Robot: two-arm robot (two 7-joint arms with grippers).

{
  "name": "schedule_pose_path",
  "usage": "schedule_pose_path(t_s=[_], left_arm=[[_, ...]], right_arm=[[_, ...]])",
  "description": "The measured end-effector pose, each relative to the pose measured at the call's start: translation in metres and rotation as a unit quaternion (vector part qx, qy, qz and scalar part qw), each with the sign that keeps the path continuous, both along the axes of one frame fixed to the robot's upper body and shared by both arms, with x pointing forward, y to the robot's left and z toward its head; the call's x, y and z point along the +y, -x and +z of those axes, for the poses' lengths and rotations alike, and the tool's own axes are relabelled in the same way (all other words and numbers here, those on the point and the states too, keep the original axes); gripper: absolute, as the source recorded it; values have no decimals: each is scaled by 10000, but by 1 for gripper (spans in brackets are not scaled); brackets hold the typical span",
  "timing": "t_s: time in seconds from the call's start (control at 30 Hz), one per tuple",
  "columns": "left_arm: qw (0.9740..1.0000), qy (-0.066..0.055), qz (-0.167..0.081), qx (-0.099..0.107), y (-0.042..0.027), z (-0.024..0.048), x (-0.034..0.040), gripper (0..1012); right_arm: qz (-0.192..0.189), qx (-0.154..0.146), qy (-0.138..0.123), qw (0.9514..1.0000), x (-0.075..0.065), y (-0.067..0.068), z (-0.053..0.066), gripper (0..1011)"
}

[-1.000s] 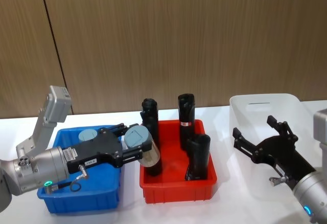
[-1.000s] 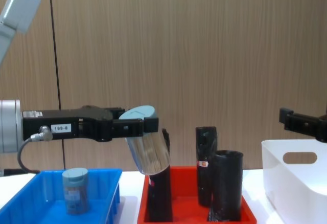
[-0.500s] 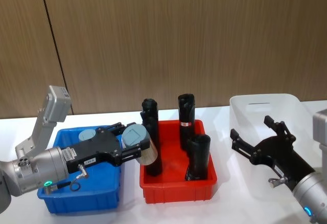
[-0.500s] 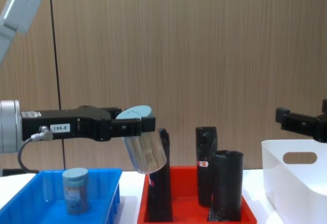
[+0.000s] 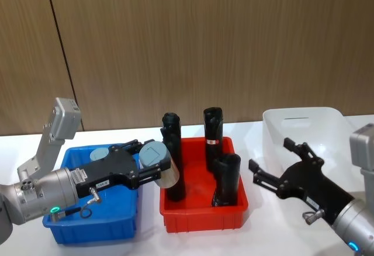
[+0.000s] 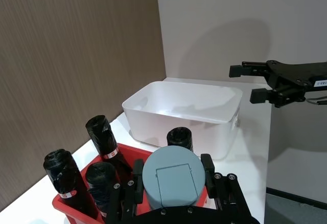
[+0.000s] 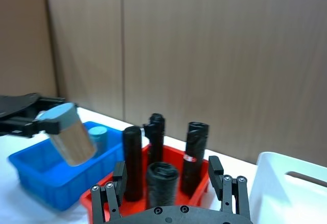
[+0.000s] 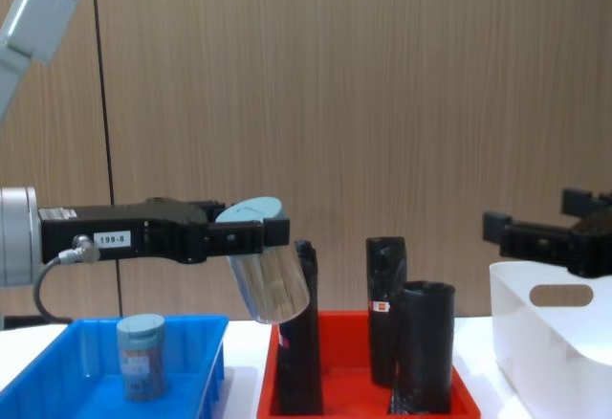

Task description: Pick the cotton swabs from the blue box and place them into the white box.

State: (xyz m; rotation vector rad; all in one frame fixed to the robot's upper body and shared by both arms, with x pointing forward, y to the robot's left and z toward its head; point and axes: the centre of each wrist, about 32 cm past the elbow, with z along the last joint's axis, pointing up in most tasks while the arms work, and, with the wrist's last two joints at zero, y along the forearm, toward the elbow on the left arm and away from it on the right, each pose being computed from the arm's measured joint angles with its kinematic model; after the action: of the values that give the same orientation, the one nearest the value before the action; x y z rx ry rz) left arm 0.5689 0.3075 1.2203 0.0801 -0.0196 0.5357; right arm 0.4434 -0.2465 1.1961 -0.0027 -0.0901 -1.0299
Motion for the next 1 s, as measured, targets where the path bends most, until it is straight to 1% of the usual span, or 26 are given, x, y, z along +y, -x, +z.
schedule_pose_path(t_s=[0.07,0.1,0.17,0.23,0.27,0.37,0.53,0.6,0.77,0.9,1.0], left_arm=[[10000,-1,4,0,0,0,0,672],[10000,-1,5,0,1,0,1,671],[10000,-2,8,1,1,0,1,672],[10000,-3,14,0,2,0,1,672],[10000,-3,15,0,2,0,2,671],[10000,-4,18,-1,3,1,2,671],[10000,-4,19,-1,3,0,1,671],[10000,-4,21,0,4,0,1,671],[10000,-4,23,-1,4,0,1,671],[10000,-4,26,-1,4,0,1,671],[10000,-4,27,-1,4,0,1,672]], right_arm=[[215,31,57,9997,-14,-8,19,1002],[215,31,57,9997,-14,-8,19,1002],[448,63,118,9989,-22,-23,40,1002],[558,78,144,9983,-22,-31,51,1002],[683,90,175,9975,-19,-44,65,1002],[882,127,242,9957,-3,-72,80,1002],[1096,182,329,9933,26,-111,91,1002],[1256,215,390,9911,63,-151,100,1002],[1469,263,483,9876,124,-212,107,1002],[1625,298,558,9847,188,-283,107,1002],[1683,312,593,9835,214,-320,105,1002]])
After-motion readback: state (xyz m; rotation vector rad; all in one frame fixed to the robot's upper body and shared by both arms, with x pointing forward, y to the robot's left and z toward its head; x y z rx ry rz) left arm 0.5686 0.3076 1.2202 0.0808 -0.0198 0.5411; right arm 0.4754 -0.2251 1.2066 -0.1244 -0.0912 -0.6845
